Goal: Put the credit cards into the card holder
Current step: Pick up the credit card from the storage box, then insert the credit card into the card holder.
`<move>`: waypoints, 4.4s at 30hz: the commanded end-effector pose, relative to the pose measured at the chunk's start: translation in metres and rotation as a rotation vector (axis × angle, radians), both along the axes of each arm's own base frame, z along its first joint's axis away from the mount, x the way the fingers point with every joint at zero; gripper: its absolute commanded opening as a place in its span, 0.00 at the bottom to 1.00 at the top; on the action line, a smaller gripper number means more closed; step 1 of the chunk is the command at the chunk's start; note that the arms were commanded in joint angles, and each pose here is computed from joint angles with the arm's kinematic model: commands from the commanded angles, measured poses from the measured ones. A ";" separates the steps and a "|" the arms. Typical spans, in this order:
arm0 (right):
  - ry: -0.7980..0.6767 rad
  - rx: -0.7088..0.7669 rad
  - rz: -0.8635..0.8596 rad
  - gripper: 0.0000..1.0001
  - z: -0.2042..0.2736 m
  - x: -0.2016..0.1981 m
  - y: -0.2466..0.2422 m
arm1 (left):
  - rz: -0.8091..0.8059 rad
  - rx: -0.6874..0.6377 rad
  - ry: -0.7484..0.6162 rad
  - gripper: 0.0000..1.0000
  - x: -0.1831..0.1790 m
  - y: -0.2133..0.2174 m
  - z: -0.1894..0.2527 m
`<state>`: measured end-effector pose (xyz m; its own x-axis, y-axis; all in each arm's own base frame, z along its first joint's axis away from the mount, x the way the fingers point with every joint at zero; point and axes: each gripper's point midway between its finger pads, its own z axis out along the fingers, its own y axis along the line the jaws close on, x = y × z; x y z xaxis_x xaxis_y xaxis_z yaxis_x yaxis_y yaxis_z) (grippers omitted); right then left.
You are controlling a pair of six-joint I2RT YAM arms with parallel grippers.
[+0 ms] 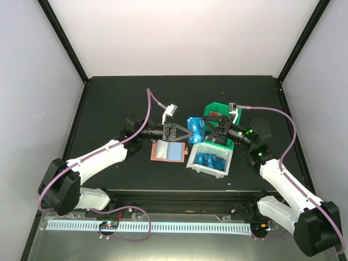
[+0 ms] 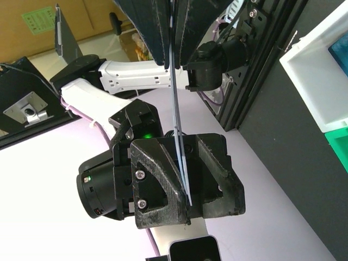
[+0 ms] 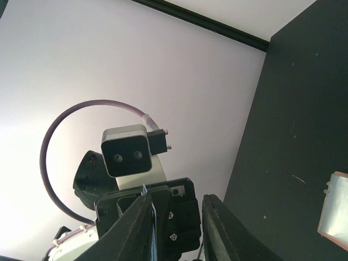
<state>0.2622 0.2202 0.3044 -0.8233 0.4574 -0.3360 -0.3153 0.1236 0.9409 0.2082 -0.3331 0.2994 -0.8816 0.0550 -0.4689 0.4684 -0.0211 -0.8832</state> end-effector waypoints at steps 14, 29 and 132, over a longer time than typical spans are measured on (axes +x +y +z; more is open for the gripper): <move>0.019 0.038 0.040 0.39 0.003 -0.004 0.003 | -0.044 -0.089 -0.110 0.02 -0.016 0.006 0.024; 0.023 0.041 0.044 0.43 0.006 -0.002 0.004 | -0.044 -0.103 -0.116 0.02 -0.017 0.007 0.023; 0.365 -1.119 0.105 0.01 -0.241 -0.035 0.032 | 0.323 0.910 0.296 0.02 0.054 0.106 -0.238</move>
